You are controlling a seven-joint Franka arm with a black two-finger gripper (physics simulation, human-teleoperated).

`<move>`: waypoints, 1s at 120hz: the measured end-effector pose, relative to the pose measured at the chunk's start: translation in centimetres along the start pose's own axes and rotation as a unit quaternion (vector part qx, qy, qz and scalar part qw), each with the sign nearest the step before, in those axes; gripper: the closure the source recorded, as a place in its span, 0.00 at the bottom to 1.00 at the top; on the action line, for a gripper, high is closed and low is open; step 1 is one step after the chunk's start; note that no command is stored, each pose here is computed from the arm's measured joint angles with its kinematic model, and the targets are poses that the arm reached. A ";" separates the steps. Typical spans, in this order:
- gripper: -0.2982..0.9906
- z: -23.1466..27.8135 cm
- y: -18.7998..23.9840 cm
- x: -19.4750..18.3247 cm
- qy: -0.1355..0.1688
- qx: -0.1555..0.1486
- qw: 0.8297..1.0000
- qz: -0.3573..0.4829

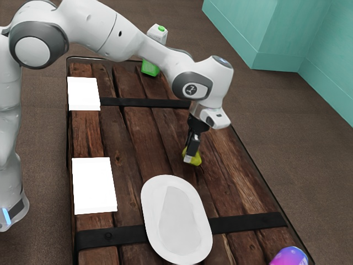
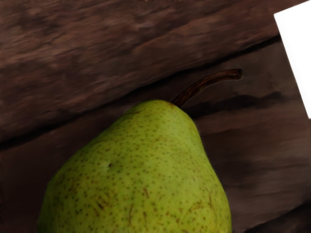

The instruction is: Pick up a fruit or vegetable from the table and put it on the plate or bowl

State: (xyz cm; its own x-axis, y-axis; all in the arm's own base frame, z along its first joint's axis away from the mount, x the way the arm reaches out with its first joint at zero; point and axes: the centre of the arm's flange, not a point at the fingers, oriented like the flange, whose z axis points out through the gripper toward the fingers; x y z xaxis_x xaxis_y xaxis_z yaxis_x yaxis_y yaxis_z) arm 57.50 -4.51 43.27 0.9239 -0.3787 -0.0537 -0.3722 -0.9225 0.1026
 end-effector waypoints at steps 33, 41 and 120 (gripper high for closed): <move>0.36 0.7 -1.0 0.1 0.002 -0.008 1.000 0.010; 0.44 0.7 -1.0 0.1 0.003 -0.009 1.000 0.013; 0.53 -6.2 3.0 0.6 0.062 0.017 0.996 0.055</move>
State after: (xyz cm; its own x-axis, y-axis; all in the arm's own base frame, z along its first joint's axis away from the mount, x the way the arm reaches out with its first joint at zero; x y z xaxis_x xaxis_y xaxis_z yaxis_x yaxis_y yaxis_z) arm 57.44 -7.04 49.75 0.8806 -0.4674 0.0786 -0.4724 -0.8788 0.0674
